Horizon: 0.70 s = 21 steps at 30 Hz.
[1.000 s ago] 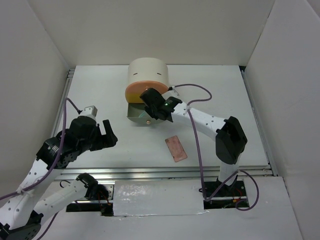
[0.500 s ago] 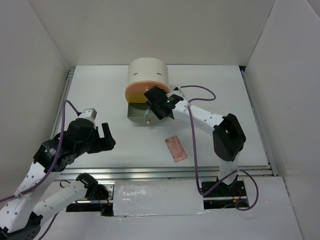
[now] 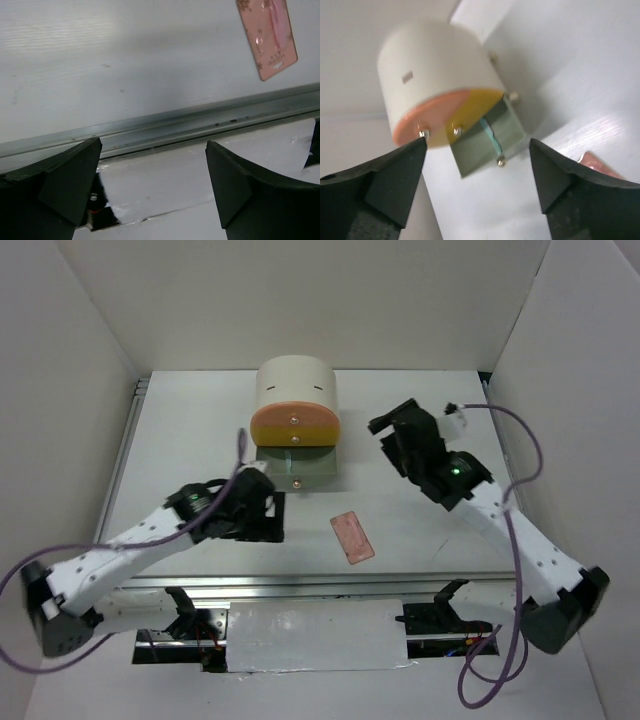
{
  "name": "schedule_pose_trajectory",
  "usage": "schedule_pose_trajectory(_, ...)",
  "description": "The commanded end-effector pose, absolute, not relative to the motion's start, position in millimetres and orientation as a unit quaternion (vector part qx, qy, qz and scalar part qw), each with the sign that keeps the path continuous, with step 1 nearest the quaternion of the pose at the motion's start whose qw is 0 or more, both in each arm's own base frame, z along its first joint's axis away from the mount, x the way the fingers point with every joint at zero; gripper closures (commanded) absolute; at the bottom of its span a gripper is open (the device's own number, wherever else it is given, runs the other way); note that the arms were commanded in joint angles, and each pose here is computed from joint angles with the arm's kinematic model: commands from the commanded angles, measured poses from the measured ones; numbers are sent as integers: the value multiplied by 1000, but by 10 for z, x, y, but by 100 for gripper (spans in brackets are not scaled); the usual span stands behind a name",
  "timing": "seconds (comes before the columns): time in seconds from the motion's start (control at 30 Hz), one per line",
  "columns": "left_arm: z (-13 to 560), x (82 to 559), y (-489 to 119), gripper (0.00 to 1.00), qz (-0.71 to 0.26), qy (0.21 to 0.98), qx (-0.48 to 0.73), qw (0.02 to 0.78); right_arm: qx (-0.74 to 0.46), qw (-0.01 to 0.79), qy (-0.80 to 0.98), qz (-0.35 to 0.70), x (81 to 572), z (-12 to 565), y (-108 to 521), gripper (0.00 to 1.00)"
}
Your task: Organize the makeup
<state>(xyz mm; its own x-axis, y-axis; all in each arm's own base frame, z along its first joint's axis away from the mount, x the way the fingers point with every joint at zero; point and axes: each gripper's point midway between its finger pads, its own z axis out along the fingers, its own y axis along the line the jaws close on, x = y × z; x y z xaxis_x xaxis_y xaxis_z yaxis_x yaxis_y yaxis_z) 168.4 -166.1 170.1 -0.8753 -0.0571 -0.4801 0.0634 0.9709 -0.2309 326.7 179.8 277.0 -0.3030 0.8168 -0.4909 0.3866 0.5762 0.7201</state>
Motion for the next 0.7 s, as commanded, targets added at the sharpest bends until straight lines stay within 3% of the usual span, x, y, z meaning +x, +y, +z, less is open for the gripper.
schedule_pose_trajectory(0.0, 1771, 1912, -2345, 1, -124, 951, -10, 282, 381, 456, 791, 148, 2973, 2633, 1160, 6)
schedule_pose_trajectory(0.03, 1831, 1934, -2579, 0, -134, 950, -4, 281, 382, 452, 795, 130, 2858, 2604, 1040, 0)
schedule_pose_trajectory(0.3, 1398, 2347, -3766, 1, -137, 958, 9, 253, 367, 489, 775, 157, 2281, 2998, 604, 0)
schedule_pose_trajectory(0.53, 838, 2553, -4070, 1, -72, 970, -17, 233, 335, 507, 764, 216, 2019, 3260, 589, 0)
schedule_pose_trajectory(0.67, 644, 2504, -4003, 6, -32, 974, -40, 220, 321, 517, 760, 229, 1924, 3360, 562, 0)
